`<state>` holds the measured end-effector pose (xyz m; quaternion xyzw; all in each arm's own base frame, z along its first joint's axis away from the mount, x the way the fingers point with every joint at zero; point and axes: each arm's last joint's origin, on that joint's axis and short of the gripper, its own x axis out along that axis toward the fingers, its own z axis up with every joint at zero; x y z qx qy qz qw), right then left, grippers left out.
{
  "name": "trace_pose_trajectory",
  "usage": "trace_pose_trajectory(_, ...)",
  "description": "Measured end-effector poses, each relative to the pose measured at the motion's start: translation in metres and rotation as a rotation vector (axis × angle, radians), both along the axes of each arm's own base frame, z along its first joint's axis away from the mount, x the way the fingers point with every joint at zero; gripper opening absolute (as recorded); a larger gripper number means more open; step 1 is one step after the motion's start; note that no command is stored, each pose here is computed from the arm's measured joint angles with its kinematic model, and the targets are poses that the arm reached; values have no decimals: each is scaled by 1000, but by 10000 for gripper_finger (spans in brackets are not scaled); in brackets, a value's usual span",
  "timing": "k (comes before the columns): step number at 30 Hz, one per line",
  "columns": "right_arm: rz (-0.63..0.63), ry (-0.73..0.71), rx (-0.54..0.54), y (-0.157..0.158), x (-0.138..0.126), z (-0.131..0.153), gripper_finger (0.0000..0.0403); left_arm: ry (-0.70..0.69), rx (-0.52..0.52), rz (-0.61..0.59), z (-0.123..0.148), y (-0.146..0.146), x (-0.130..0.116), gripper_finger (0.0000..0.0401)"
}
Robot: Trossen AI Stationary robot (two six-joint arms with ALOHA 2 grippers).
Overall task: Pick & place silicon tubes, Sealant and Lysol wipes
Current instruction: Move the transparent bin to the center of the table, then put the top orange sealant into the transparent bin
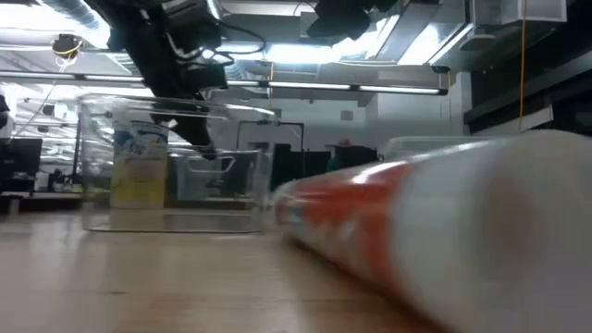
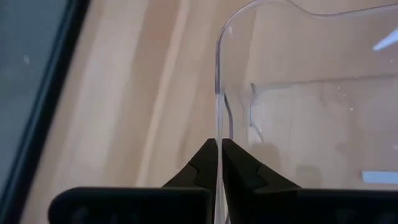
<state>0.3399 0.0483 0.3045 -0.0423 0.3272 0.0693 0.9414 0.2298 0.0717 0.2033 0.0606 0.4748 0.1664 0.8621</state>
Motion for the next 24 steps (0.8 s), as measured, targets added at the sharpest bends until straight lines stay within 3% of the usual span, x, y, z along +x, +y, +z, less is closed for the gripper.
trace_pose_trajectory(10, 15, 11, -21, 0, -1, -1, 211, -165, 48, -84, 6, 7, 16, 35)
trace_pose_trajectory(16, 28, 15, -40, -1, -1, -2, 211, -285, 8, -145, 29, 1, 6, 53)
trace_pose_trajectory(24, 29, 15, -40, -1, -1, -2, 211, -510, -102, -190, 68, -11, -19, 47)
